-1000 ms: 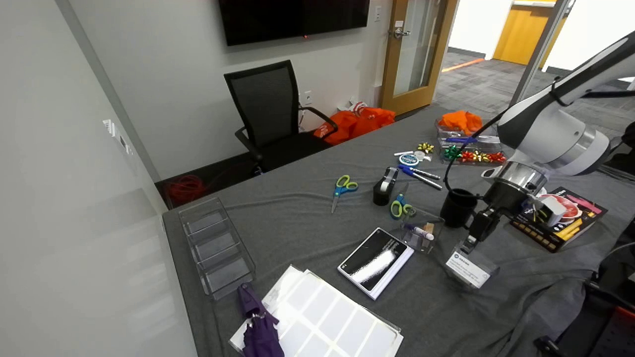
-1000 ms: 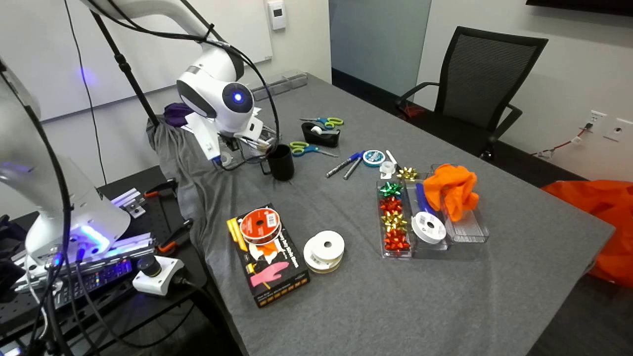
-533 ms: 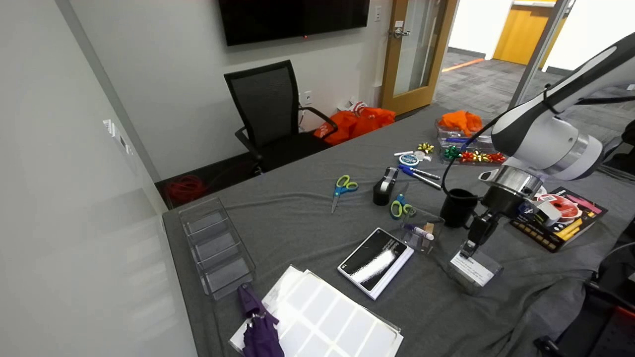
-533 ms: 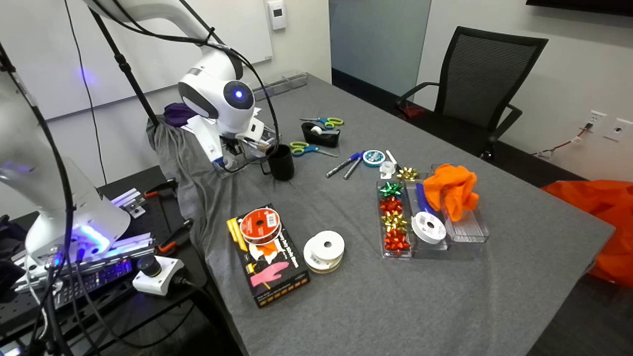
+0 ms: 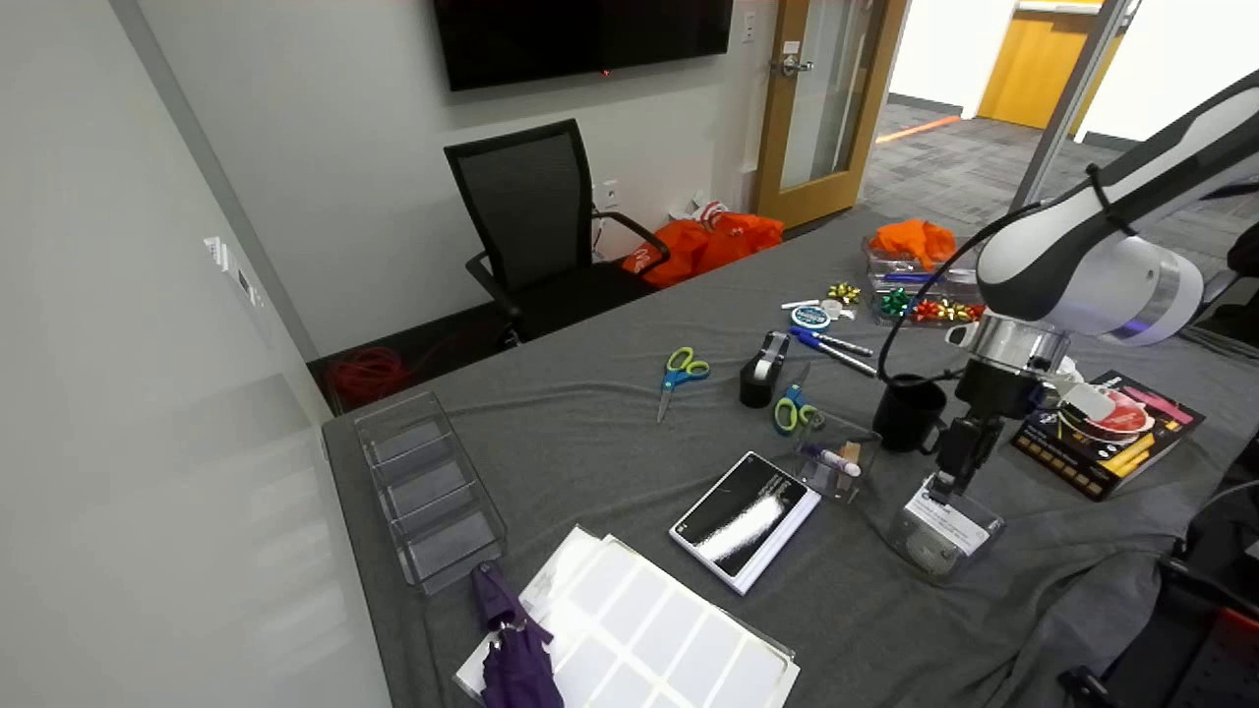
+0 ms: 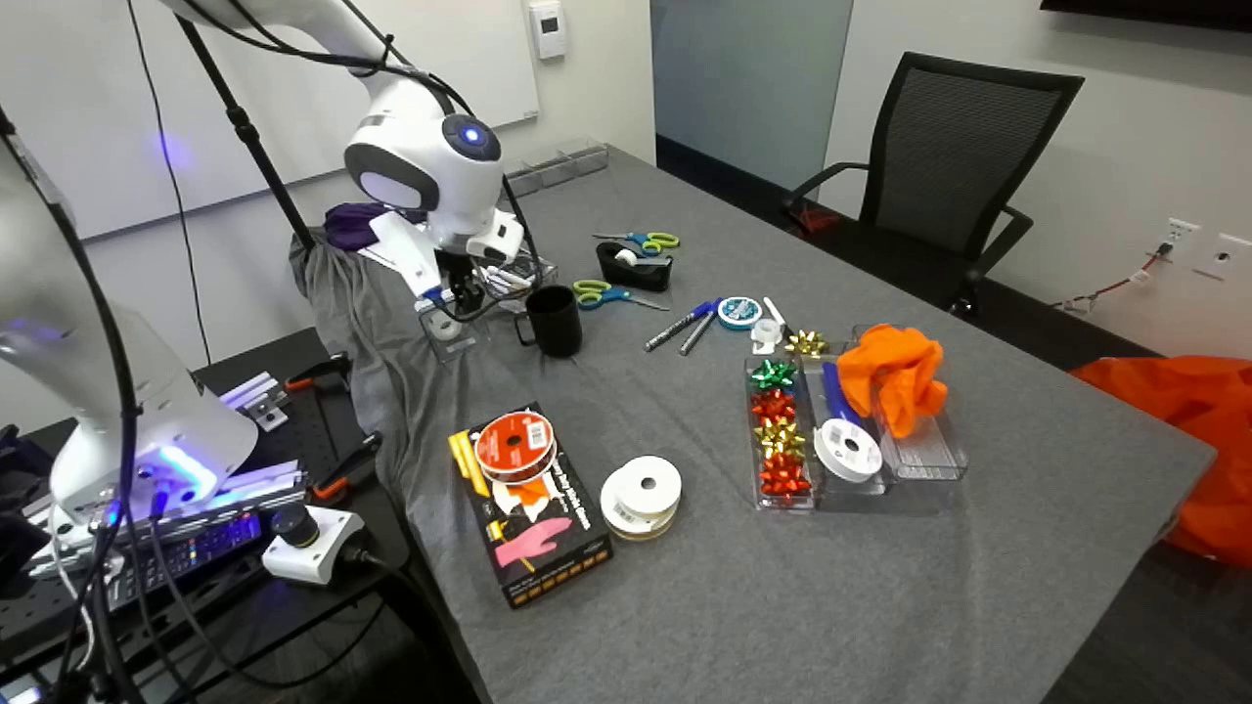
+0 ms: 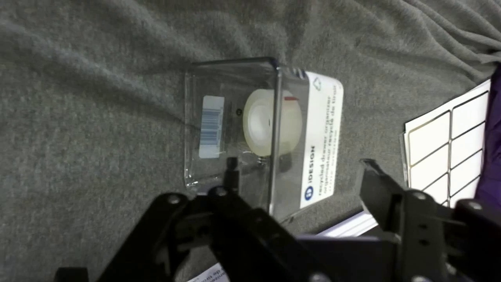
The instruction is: Lay the tray on its side
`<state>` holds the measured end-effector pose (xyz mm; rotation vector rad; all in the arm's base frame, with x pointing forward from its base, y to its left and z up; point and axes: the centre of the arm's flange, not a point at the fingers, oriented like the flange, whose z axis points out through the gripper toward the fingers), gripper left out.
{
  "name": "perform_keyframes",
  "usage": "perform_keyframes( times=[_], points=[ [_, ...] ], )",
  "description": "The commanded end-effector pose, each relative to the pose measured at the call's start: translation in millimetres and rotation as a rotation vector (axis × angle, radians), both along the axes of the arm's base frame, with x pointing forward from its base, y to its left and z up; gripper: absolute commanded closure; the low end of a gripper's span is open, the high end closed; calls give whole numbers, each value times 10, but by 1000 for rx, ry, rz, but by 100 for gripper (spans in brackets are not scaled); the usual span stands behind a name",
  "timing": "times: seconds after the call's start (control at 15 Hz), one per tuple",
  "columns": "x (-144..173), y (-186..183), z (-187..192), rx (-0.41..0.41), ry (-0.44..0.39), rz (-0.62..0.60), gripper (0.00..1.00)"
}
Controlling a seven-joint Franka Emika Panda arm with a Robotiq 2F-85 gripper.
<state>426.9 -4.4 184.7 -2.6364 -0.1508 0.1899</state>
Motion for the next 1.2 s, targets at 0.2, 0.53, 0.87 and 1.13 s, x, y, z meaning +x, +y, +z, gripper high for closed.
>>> perform_keyframes(
  times=[0.2, 0.53, 0.87, 1.13],
  points=[
    [-47, 201, 528, -235, -52, -2, 0],
    [-74, 459, 749, -400, -70, -33, 0],
    [-92, 637, 857, -484, -66, -65, 0],
    [-86, 721, 876, -507, -67, -88, 0]
  ],
)
